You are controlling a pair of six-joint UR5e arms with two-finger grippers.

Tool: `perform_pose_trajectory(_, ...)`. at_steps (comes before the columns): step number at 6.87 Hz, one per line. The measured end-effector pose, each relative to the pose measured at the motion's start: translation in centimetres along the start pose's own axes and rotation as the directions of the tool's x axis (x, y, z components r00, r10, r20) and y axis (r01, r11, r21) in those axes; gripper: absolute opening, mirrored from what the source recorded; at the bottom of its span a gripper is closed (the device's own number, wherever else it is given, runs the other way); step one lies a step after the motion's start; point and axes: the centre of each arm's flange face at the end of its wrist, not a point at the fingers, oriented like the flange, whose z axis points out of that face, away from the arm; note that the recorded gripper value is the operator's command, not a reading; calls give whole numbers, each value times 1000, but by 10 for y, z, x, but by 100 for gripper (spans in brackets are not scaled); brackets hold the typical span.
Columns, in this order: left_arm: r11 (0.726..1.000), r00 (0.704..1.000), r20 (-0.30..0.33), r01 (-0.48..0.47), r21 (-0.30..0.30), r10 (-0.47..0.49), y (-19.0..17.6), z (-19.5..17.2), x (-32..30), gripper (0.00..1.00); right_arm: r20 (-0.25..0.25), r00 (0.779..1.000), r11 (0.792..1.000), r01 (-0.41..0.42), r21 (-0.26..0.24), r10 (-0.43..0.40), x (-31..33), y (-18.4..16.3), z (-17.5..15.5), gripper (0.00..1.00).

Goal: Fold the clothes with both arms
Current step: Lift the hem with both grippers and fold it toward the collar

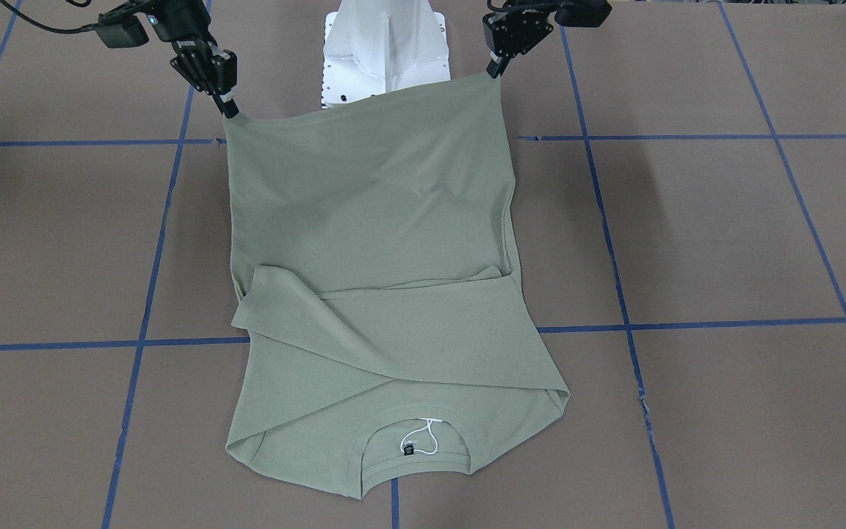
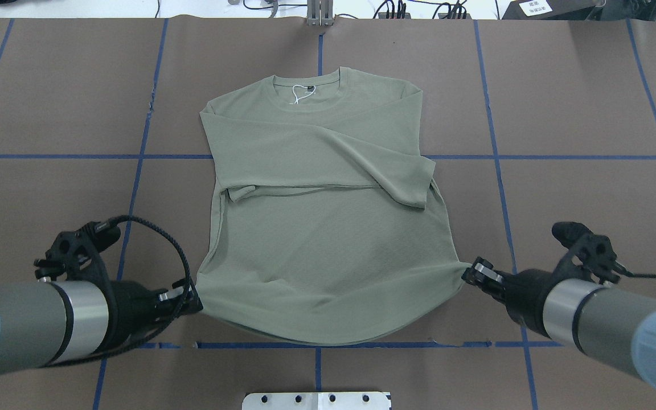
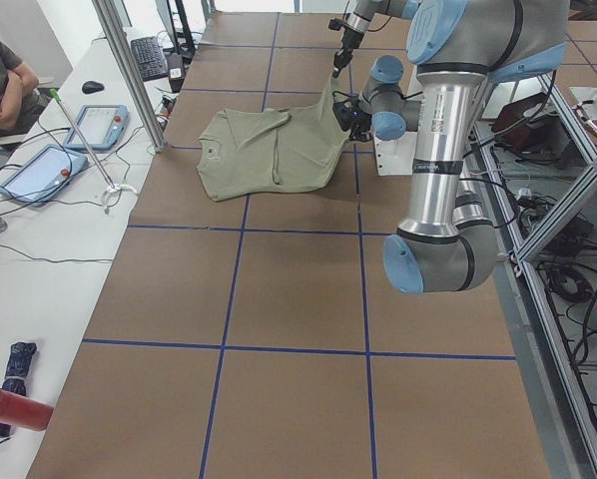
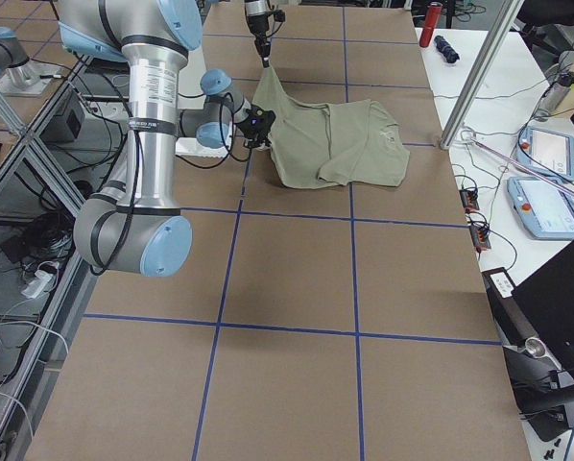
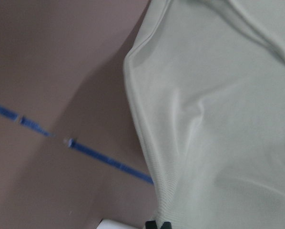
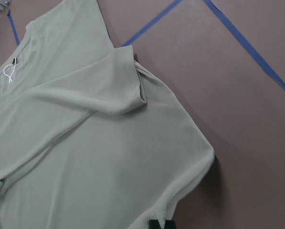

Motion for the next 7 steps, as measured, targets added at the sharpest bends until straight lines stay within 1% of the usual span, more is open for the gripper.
perform_pose_trajectory(1,998,1000,6,-26,60,26,-37,16,13,0,-37,999,999,38,20,-37,-31,-37,33,0)
perform_pose_trajectory(2,992,999,26,-45,116,42,-78,36,27,0,-100,991,994,98,44,-93,-69,-77,61,0)
perform_pose_trajectory(3,981,993,58,-111,159,103,-116,55,36,0,-162,977,986,150,72,-137,-101,-116,83,0)
perform_pose_trajectory(4,960,980,87,-195,202,180,-160,66,37,0,-209,965,979,182,90,-160,-125,-157,100,0)
perform_pose_trajectory(5,942,972,97,-232,244,215,-202,71,32,0,-242,956,977,195,89,-169,-143,-195,116,0)
perform_pose_trajectory(6,930,968,97,-250,268,232,-236,85,29,0,-265,949,976,199,83,-171,-162,-223,144,0)
perform_pose_trajectory(7,925,967,97,-252,284,234,-264,108,30,0,-277,946,976,201,82,-171,-174,-242,178,0)
